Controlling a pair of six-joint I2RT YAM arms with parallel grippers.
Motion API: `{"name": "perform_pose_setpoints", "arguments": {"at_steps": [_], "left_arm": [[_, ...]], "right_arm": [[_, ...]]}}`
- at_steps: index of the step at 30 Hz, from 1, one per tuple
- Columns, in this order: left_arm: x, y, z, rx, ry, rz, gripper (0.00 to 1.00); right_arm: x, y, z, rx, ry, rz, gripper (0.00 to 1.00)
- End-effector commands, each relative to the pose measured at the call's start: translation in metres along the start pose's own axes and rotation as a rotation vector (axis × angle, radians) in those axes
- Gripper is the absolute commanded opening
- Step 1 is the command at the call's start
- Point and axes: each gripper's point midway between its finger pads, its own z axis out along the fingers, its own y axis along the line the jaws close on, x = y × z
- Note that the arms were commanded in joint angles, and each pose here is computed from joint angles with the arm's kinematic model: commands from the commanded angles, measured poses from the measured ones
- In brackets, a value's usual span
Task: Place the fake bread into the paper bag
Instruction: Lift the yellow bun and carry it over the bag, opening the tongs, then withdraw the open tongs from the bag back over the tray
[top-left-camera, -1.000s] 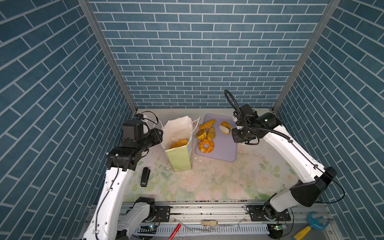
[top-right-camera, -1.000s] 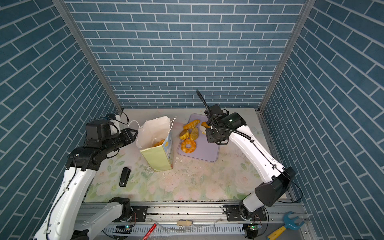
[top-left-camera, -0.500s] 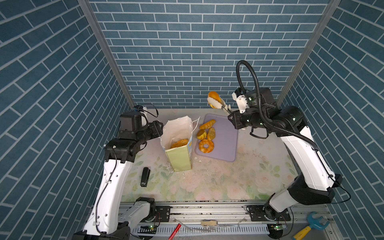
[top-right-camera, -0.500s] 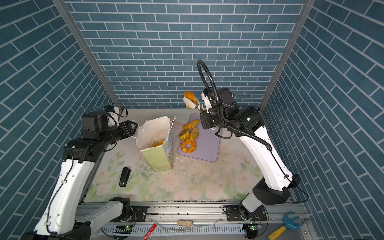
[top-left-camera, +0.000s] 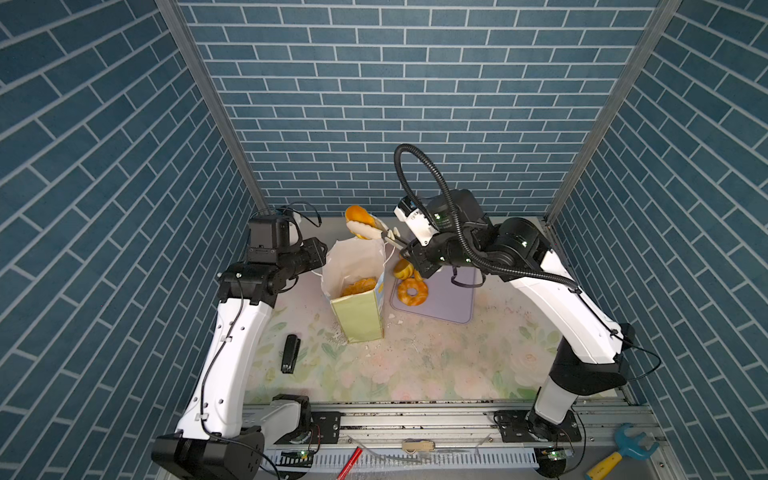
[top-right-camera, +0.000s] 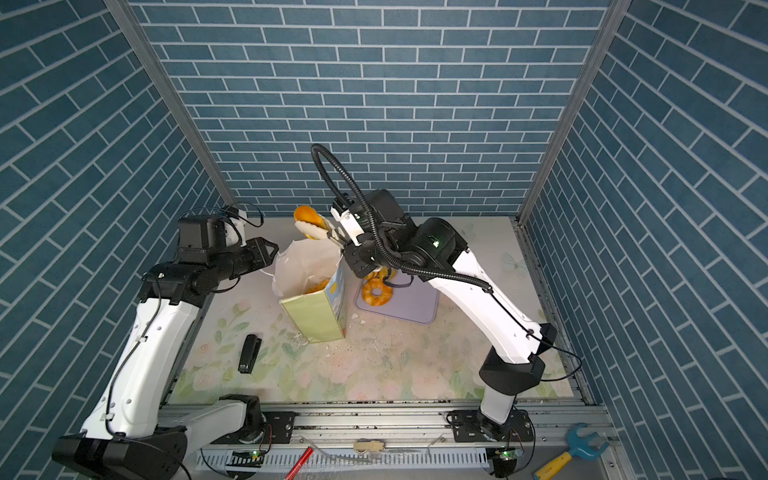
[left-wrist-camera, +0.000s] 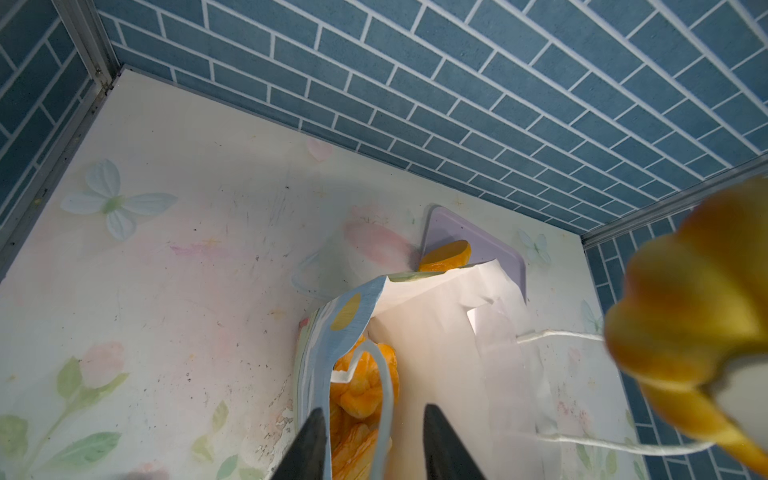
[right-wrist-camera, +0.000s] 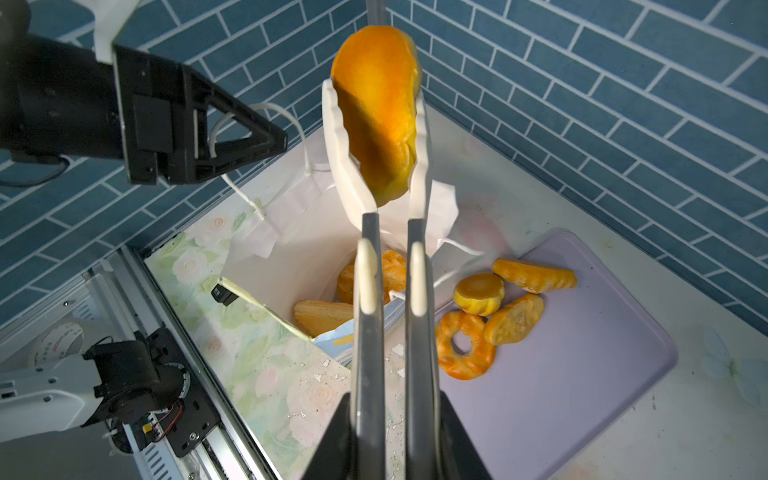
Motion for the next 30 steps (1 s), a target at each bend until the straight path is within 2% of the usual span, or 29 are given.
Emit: {"name": "perform_pose_setpoints", "arguments": {"at_steps": [1, 7, 16, 22, 30], "left_arm": [[0.001, 0.001, -0.001, 0.007, -0.008, -0.005, 0.29], [0.008, 0.005, 0.002, 0.002, 0.004, -0.017, 0.10], [0.010, 0.005, 0.001, 0.005, 0.003, -0.019, 0.06], [0.015, 0.008, 0.002, 0.002, 0.008, -0.027, 0.02], [0.015, 0.007, 0.000, 0.007, 0.001, -0.028, 0.01]], "right_arm": [[0.006, 0.007, 0.011, 0.005, 0.035, -0.061, 0.29], [0.029, 0.016, 0.039, 0.042, 0.138, -0.104, 0.32], [0.024, 0.018, 0.042, 0.045, 0.129, -0.106, 0.50], [-0.002, 0.009, 0.019, 0.092, 0.015, -0.068, 0.51], [-0.035, -0.027, -0.040, 0.193, -0.173, 0.034, 0.52]]}}
